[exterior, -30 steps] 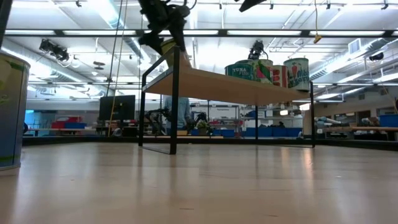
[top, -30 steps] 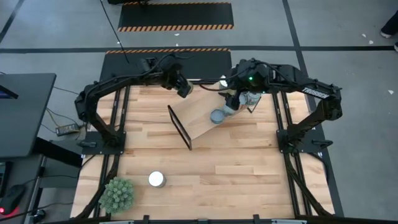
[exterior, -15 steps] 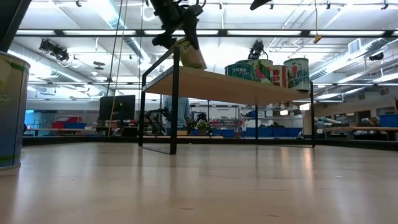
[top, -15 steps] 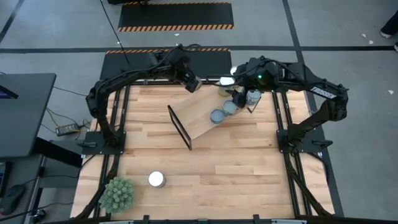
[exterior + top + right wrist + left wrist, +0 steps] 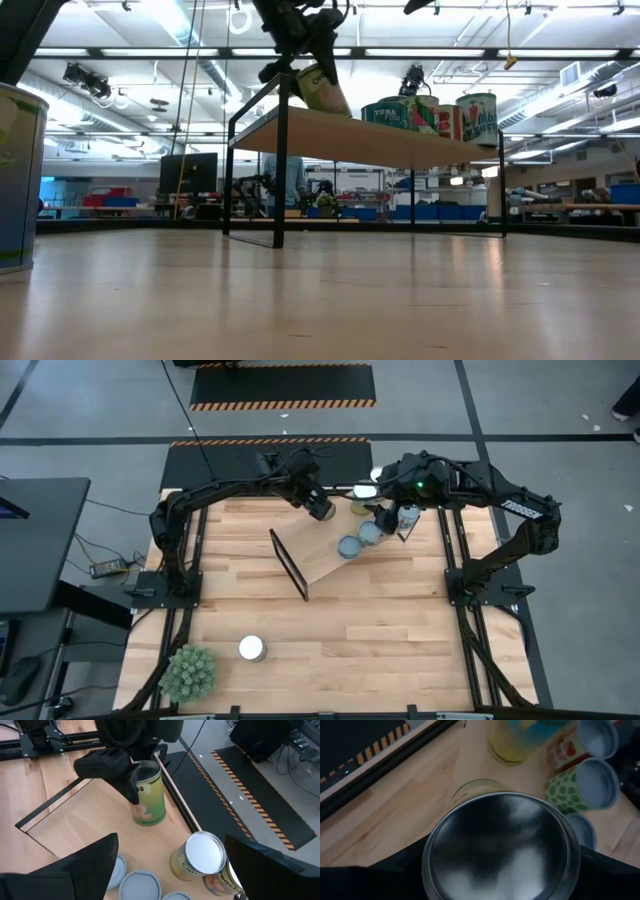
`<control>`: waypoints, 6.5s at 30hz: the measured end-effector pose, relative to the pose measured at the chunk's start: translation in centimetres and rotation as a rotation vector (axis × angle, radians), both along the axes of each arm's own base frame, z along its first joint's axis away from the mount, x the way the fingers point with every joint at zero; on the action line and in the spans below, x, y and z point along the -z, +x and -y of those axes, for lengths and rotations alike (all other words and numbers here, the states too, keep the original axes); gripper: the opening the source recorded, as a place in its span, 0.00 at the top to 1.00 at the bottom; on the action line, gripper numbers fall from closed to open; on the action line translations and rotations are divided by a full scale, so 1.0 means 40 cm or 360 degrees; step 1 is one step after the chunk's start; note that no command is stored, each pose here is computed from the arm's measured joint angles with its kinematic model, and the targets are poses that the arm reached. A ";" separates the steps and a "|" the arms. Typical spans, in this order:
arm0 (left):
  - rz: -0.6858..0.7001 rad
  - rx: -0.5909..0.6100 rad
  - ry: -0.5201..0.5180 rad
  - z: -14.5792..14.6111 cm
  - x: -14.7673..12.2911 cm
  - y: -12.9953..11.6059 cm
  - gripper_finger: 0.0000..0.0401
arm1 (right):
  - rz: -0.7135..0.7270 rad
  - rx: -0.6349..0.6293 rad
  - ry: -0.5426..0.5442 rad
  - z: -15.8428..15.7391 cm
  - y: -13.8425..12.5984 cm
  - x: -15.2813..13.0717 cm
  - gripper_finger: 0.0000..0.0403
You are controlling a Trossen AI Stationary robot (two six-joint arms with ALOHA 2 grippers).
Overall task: Pick and place cans onto a shelf
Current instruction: Put the canned oranges on the shelf
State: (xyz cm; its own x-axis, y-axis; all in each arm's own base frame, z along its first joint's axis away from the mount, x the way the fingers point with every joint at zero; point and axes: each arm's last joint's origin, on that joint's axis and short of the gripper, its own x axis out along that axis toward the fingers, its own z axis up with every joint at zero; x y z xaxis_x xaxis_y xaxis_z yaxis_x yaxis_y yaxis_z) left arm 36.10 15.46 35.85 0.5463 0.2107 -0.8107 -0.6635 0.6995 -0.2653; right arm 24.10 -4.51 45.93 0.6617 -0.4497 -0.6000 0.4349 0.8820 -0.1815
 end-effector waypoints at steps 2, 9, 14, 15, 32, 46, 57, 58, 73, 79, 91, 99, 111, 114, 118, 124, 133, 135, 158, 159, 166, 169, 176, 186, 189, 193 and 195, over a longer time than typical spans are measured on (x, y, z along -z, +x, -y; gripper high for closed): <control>-0.0005 0.0006 0.0002 0.007 0.000 0.002 0.21 | 0.0002 0.0003 0.0004 0.000 0.000 0.000 0.08; 0.0042 0.0018 -0.0005 0.026 -0.025 0.007 0.21 | 0.0005 -0.0021 0.0012 -0.007 0.001 0.000 0.08; 0.0082 -0.0017 0.0043 0.019 -0.049 0.003 0.21 | 0.0005 -0.0021 0.0011 -0.007 0.002 0.000 0.08; 0.0086 -0.0026 0.0045 0.015 -0.051 0.001 0.21 | 0.0005 -0.0020 0.0010 -0.007 0.002 0.000 0.08; -0.0147 0.0147 -0.0026 0.064 0.041 0.067 0.21 | 0.0064 0.0005 0.0035 -0.014 -0.018 -0.013 0.08; -0.0225 0.0262 0.0105 0.068 0.049 0.071 0.18 | 0.0074 -0.0005 0.0035 -0.019 -0.016 -0.014 0.08; -0.0122 0.0303 0.0162 0.063 0.040 0.086 0.12 | 0.0073 -0.0007 0.0024 -0.020 -0.016 -0.014 0.08; -0.0124 0.0310 0.0167 0.063 0.040 0.086 0.12 | 0.0072 -0.0012 0.0022 -0.022 -0.016 -0.014 0.08; 0.0006 0.0226 0.0340 0.051 0.018 0.102 0.12 | 0.0073 -0.0026 0.0015 -0.032 -0.014 -0.014 0.08; 0.0049 0.0177 0.0416 0.047 0.006 0.104 0.12 | 0.0078 -0.0020 0.0023 -0.032 -0.014 -0.014 0.08; 0.0086 0.0190 0.0469 0.046 -0.006 0.104 0.12 | 0.0085 -0.0015 0.0027 -0.031 -0.014 -0.015 0.08; 0.0011 0.0170 0.0411 0.049 0.003 0.094 0.12 | 0.0093 -0.0015 0.0026 -0.031 -0.013 -0.016 0.08; -0.0061 0.0351 0.0250 0.058 0.031 0.094 0.12 | 0.0122 -0.0025 0.0014 -0.032 -0.010 -0.020 0.08; -0.0111 0.0428 0.0269 0.060 0.035 0.089 0.12 | 0.0122 -0.0037 0.0010 -0.035 -0.009 -0.020 0.08; -0.0179 0.0502 0.0287 0.056 0.040 0.081 0.12 | 0.0137 -0.0061 -0.0001 -0.041 -0.007 -0.023 0.08; -0.0131 0.0490 0.0270 0.050 0.035 0.081 0.12 | 0.0149 -0.0066 -0.0002 -0.043 -0.006 -0.024 0.08; -0.0037 0.0452 0.0363 0.048 0.014 0.088 0.11 | 0.0152 -0.0062 0.0003 -0.043 -0.006 -0.024 0.08; -0.0016 0.0446 0.0396 0.046 0.011 0.091 0.11 | 0.0152 -0.0062 0.0003 -0.043 -0.006 -0.024 0.08; -0.0061 0.0673 0.0659 0.022 -0.134 0.019 0.11 | 0.0149 -0.0062 0.0003 -0.043 -0.006 -0.024 0.08; -0.0097 0.0697 0.0639 0.018 -0.136 0.008 0.12 | 0.0149 -0.0062 0.0003 -0.043 -0.006 -0.024 0.08; -0.0374 0.0811 0.0395 0.005 -0.075 -0.029 0.12 | 0.0151 -0.0060 0.0006 -0.043 -0.006 -0.024 0.08; -0.0435 0.0848 0.0349 0.016 -0.036 -0.015 0.12 | 0.0149 -0.0062 0.0003 -0.042 -0.006 -0.024 0.08; -0.0466 0.0827 0.0359 0.062 0.027 0.028 0.12 | 0.0145 -0.0068 -0.0005 -0.042 -0.006 -0.024 0.08; -0.0408 0.0685 0.0624 0.096 0.038 0.079 0.12 | 0.0145 -0.0068 -0.0005 -0.043 -0.006 -0.024 0.08; -0.0362 0.0663 0.0645 0.103 0.039 0.093 0.12 | 0.0145 -0.0068 -0.0005 -0.043 -0.006 -0.024 0.08; -0.0314 0.0564 0.0692 0.109 0.038 0.108 0.12 | 0.0146 -0.0068 -0.0005 -0.042 -0.006 -0.024 0.08; -0.0265 0.0523 0.0702 0.110 0.034 0.114 0.12 | 0.0146 -0.0068 -0.0005 -0.042 -0.006 -0.024 0.08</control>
